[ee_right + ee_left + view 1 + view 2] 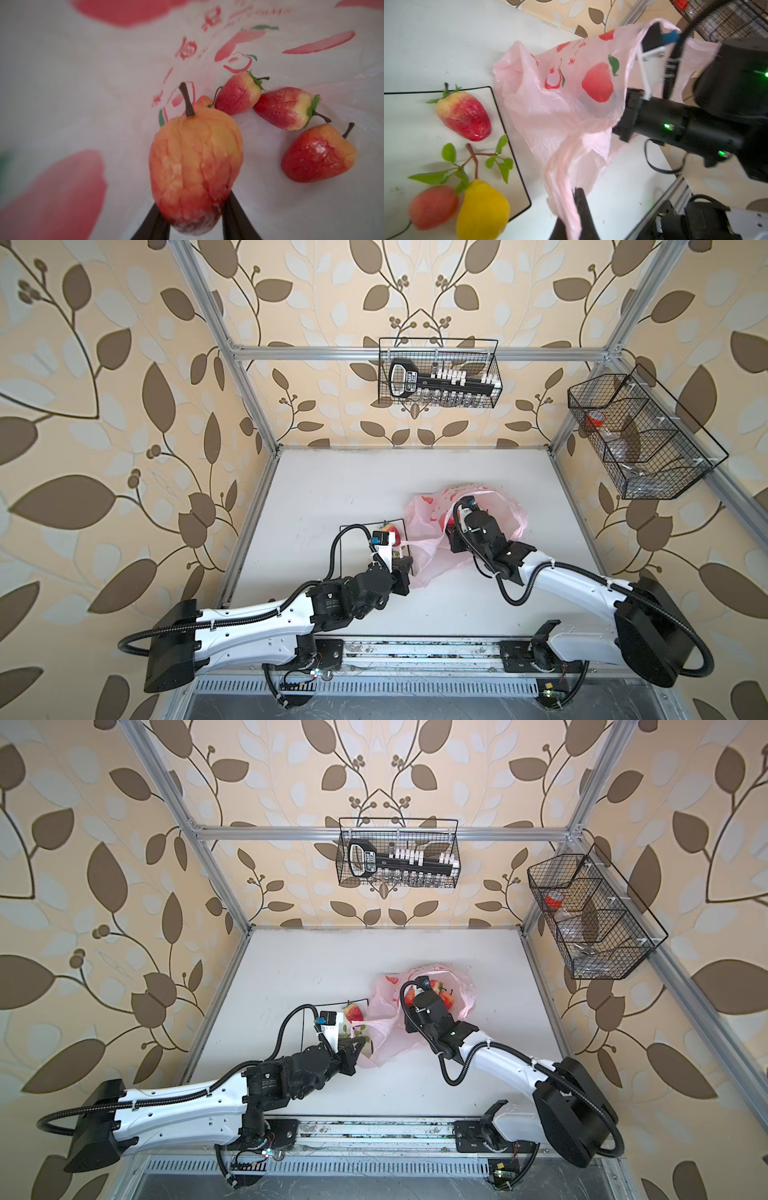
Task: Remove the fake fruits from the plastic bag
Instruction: 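Grasp the red-yellow pear with the right gripper and lift it, then carry the red-yellow pear to the plate and open the right gripper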
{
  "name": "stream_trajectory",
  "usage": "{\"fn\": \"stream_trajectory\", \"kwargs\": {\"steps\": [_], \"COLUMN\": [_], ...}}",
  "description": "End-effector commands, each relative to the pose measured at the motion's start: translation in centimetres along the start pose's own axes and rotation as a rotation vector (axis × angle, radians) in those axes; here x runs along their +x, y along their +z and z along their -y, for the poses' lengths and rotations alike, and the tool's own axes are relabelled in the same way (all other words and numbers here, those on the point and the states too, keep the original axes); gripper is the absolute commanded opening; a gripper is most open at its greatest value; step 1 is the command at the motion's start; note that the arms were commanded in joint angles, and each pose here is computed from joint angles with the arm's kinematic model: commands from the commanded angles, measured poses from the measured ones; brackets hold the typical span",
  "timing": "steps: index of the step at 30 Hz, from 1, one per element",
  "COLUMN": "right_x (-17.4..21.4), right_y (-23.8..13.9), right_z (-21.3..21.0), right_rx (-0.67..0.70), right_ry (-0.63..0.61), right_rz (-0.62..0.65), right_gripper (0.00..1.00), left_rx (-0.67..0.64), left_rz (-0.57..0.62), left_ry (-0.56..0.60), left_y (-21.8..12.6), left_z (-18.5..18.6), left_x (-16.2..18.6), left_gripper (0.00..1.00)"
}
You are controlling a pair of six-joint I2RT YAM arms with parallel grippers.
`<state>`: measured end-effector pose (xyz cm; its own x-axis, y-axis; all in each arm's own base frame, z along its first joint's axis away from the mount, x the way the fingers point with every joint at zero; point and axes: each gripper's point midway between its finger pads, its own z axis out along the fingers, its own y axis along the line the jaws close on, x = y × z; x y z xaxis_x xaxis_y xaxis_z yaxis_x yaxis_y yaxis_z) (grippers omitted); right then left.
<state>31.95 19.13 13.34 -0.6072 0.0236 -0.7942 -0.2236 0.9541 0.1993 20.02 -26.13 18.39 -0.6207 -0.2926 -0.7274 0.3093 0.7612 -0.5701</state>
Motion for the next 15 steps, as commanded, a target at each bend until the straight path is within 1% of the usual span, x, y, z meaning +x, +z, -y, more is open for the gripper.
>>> {"fn": "stream_trajectory", "kwargs": {"steps": [1,8,15], "right_x": [0.9,1.6,1.3], "right_y": [-1.1,-3.0,-5.5], "right_z": [-0.3,-0.2,-1.2], "right_rx": [-0.049,-0.082,-0.166], "right_ry": [0.039,0.086,0.087], "right_rz": [-0.026,-0.042,-0.034], "right_gripper": [0.34,0.33,0.32], "left_rx": [0.054,0.031,0.013], "left_rz": [0.05,0.107,0.087], "left_ry": [-0.046,-0.022,-0.035], "left_y": [-0.2,-0.2,1.5], "left_z": [1.7,0.9,-0.6], "left_x": [-3.6,-7.7,-8.5], "left_gripper": [0.0,0.0,0.0]}}
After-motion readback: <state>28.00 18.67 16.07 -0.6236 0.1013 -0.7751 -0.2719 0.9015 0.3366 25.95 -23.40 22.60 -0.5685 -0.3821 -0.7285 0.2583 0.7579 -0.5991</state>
